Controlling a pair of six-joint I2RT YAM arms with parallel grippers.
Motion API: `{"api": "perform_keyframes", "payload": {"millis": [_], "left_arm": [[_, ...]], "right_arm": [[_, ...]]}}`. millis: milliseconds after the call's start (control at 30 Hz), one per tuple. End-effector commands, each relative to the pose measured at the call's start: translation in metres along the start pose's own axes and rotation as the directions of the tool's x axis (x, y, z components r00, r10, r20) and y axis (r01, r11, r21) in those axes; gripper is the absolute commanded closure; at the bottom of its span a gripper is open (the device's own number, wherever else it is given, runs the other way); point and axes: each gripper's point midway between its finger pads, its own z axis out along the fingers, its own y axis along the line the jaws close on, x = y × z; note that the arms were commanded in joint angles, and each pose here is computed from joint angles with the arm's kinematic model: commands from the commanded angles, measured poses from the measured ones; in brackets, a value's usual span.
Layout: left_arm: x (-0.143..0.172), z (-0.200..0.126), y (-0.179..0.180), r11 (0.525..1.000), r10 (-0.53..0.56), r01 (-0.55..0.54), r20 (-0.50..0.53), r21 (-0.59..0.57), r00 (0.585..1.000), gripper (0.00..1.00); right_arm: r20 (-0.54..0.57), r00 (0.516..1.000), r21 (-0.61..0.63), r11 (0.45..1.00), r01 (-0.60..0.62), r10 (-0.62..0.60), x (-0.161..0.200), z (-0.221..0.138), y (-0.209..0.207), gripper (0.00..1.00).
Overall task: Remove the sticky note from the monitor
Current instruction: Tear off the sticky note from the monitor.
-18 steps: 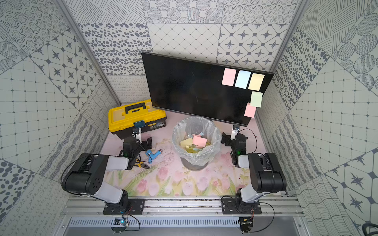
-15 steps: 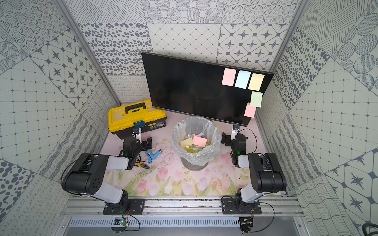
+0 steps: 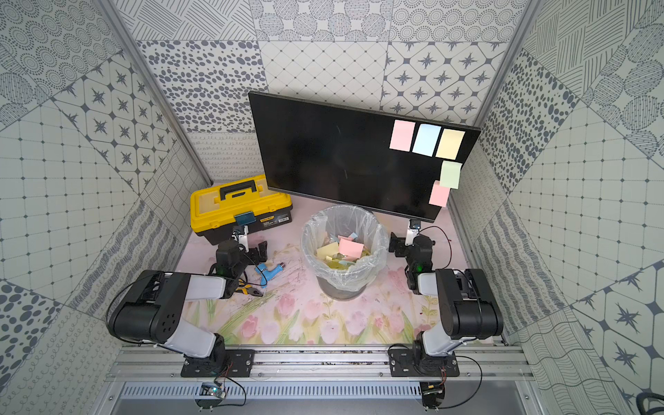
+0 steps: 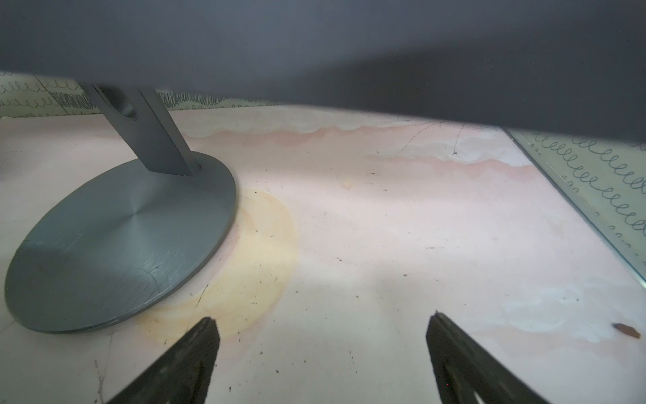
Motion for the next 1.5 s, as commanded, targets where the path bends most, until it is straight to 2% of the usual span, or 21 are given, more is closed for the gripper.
{"api": "perform_keyframes", "payload": {"millis": [0, 67, 100, 233, 400, 433, 633, 700, 800, 900, 1033, 1233, 1367, 1467], "left_arm": [[-0.024, -0.011, -0.003, 1.000, 0.010, -0.011, 0.049, 0.022, 0.999, 0.01], [-0.029, -0.021, -0.006, 0.999, -0.010, 0.008, 0.039, 0.037, 0.999, 0.01], [-0.028, -0.026, -0.006, 0.999, -0.030, 0.028, 0.029, 0.042, 0.999, 0.01], [-0.030, -0.047, -0.007, 0.989, -0.145, 0.143, 0.037, 0.045, 0.989, 0.01], [-0.050, -0.074, -0.003, 0.983, -0.185, 0.184, 0.059, 0.020, 0.981, 0.00], [-0.052, -0.078, -0.003, 0.981, -0.192, 0.192, 0.047, 0.015, 0.980, 0.01], [-0.103, -0.098, 0.002, 0.982, -0.182, 0.185, 0.074, -0.031, 0.980, 0.01], [-0.126, -0.102, 0.004, 0.983, -0.172, 0.178, 0.113, -0.040, 0.979, 0.01], [-0.165, -0.109, -0.002, 0.980, -0.196, 0.199, 0.174, -0.003, 0.965, 0.00], [-0.194, -0.113, -0.009, 0.969, -0.246, 0.244, 0.165, 0.032, 0.955, 0.01], [-0.222, -0.110, -0.024, 0.957, -0.282, 0.274, 0.099, 0.091, 0.954, 0.00], [-0.255, -0.107, -0.059, 0.914, -0.326, 0.315, 0.000, 0.256, 0.945, 0.01], [-0.258, -0.103, -0.089, 0.835, -0.370, 0.390, -0.129, 0.387, 0.920, 0.00], [-0.259, -0.104, -0.117, 0.735, -0.382, 0.456, -0.249, 0.502, 0.890, 0.01]], "right_arm": [[0.104, 0.995, 0.045, 0.999, -0.015, 0.010, -0.018, -0.020, -0.007, 0.03], [0.149, 0.988, 0.078, 0.996, -0.046, 0.034, -0.035, -0.035, -0.013, 0.03], [0.133, 0.990, 0.095, 0.994, -0.059, 0.046, -0.036, -0.042, -0.016, 0.03], [0.075, 0.987, 0.148, 0.977, -0.155, 0.145, -0.017, -0.080, -0.024, 0.03], [0.128, 0.968, 0.235, 0.942, -0.240, 0.215, -0.016, -0.144, -0.038, 0.03], [0.184, 0.956, 0.251, 0.929, -0.272, 0.231, -0.026, -0.159, -0.043, 0.03], [0.328, 0.897, 0.267, 0.882, -0.388, 0.296, -0.062, -0.223, -0.057, 0.03], [0.305, 0.911, 0.281, 0.888, -0.364, 0.276, -0.074, -0.229, -0.057, 0.03], [0.292, 0.929, 0.281, 0.908, -0.311, 0.228, -0.112, -0.239, -0.053, 0.03], [0.314, 0.929, 0.260, 0.923, -0.282, 0.196, -0.161, -0.250, -0.047, 0.03], [0.339, 0.918, 0.182, 0.943, -0.278, 0.205, -0.214, -0.254, -0.033, 0.03], [0.316, 0.880, -0.052, 0.933, -0.357, 0.354, -0.271, -0.245, 0.003, 0.03], [0.220, 0.849, -0.242, 0.870, -0.430, 0.481, -0.298, -0.230, 0.035, 0.03], [0.136, 0.823, -0.373, 0.798, -0.474, 0.552, -0.320, -0.222, 0.059, 0.03]]}}
